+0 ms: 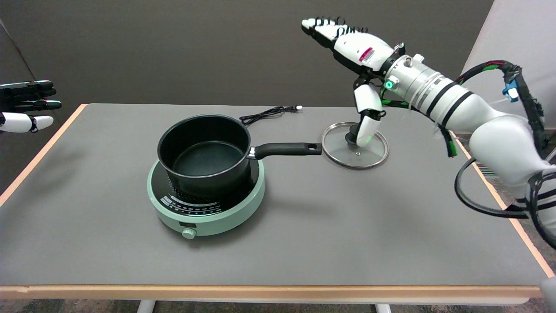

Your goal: Place the pot lid onto the table.

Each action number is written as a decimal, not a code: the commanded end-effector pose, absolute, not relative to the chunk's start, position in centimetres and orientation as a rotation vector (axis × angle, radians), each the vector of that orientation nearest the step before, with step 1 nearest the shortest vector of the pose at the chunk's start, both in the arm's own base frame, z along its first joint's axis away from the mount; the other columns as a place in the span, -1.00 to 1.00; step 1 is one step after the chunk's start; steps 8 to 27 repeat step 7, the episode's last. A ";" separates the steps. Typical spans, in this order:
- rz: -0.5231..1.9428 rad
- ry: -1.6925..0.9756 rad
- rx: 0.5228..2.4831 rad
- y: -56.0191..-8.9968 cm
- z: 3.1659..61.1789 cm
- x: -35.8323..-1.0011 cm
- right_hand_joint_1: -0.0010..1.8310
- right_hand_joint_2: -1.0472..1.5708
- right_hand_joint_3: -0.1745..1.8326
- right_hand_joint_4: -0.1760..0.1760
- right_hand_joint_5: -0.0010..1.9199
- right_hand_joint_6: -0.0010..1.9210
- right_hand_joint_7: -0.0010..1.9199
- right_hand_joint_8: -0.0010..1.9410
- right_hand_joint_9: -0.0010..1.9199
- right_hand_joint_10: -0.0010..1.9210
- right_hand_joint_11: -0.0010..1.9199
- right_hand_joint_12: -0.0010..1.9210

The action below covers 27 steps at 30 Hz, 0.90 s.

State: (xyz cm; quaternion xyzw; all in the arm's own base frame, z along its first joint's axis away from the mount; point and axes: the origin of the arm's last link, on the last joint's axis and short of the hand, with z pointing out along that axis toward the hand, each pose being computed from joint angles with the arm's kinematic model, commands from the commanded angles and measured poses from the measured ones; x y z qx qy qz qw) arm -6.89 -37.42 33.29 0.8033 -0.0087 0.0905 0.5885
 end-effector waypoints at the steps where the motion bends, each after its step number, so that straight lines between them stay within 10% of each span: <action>1: 0.383 0.258 1.787 -35.2 28.9 -8.8 0.35 -1.00 0.00 -0.56 -0.98 -0.98 -0.98 -0.98 -0.98 -0.98 -0.98 -0.98; 27: 0.372 0.285 1.711 -33.9 28.3 -11.4 0.36 -1.00 0.02 -0.38 -0.98 -0.98 -0.98 -0.98 -0.98 -0.98 -0.98 -0.98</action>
